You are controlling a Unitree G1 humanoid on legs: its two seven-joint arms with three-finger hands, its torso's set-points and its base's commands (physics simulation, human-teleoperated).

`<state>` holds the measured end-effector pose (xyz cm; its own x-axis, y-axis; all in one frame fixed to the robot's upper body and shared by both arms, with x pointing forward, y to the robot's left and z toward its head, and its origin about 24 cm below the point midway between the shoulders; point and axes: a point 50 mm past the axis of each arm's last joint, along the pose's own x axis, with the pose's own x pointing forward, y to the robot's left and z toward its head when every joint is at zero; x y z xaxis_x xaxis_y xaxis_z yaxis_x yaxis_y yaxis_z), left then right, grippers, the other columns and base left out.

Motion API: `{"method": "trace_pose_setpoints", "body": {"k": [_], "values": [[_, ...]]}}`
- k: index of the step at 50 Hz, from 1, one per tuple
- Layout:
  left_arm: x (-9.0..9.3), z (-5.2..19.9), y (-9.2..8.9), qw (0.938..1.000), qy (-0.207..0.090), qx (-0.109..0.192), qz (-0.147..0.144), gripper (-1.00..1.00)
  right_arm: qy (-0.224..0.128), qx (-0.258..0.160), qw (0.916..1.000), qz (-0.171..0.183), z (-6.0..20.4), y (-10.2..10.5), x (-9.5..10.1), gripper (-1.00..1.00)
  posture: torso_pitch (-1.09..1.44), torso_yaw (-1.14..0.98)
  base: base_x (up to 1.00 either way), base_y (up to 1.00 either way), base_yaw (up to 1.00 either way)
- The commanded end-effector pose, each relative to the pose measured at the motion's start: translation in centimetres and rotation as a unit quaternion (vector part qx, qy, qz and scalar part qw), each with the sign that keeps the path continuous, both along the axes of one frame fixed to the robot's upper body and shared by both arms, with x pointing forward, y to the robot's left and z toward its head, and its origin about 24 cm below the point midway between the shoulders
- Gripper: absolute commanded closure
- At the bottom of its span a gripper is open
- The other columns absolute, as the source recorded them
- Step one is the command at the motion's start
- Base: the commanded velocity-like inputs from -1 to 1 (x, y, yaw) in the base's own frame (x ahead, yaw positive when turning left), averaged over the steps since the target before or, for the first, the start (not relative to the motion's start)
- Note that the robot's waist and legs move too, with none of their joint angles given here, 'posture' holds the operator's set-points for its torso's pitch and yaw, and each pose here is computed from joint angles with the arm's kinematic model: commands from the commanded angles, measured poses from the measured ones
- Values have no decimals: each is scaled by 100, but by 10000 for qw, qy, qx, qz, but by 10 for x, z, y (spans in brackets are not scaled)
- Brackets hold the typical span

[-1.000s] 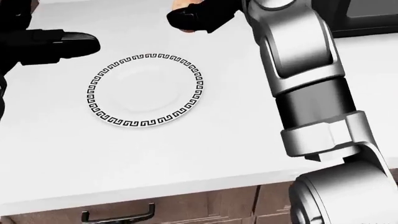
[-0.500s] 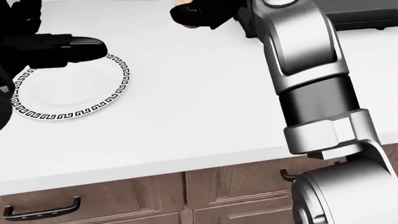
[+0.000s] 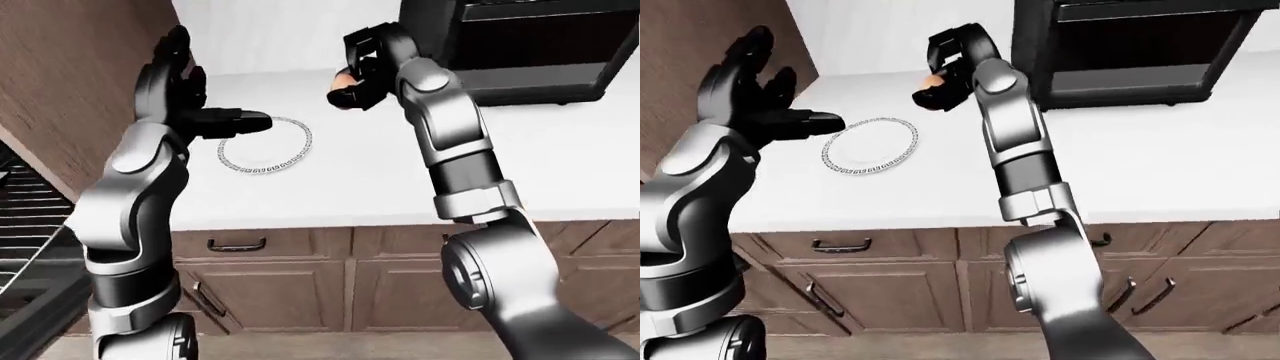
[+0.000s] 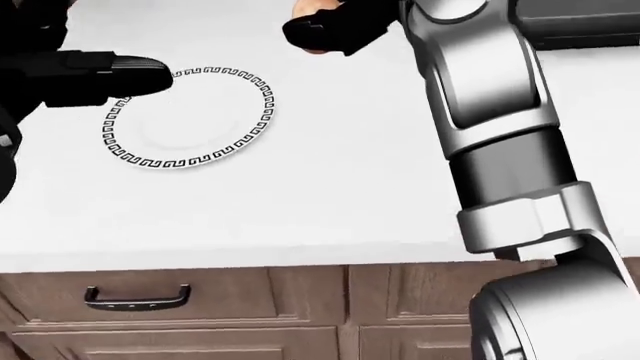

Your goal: Place the sweet potato on the rack of the oven.

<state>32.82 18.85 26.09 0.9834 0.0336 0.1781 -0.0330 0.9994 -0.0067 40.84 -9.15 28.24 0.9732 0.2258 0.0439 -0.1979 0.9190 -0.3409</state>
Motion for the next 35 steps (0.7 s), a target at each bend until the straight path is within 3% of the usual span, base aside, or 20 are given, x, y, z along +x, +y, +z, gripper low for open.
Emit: {"method": "trace_pose_setpoints", "body": {"k": [1, 35], "values": [[-6, 18, 5, 9988, -463, 17, 148, -100, -638, 70, 9975, 285, 32, 11, -9, 100, 0, 0, -9, 0, 100], [-4, 16, 6, 9988, -454, 22, 154, -100, -555, 82, 9978, 356, 23, 15, -9, 100, 0, 0, -9, 0, 100]]}}
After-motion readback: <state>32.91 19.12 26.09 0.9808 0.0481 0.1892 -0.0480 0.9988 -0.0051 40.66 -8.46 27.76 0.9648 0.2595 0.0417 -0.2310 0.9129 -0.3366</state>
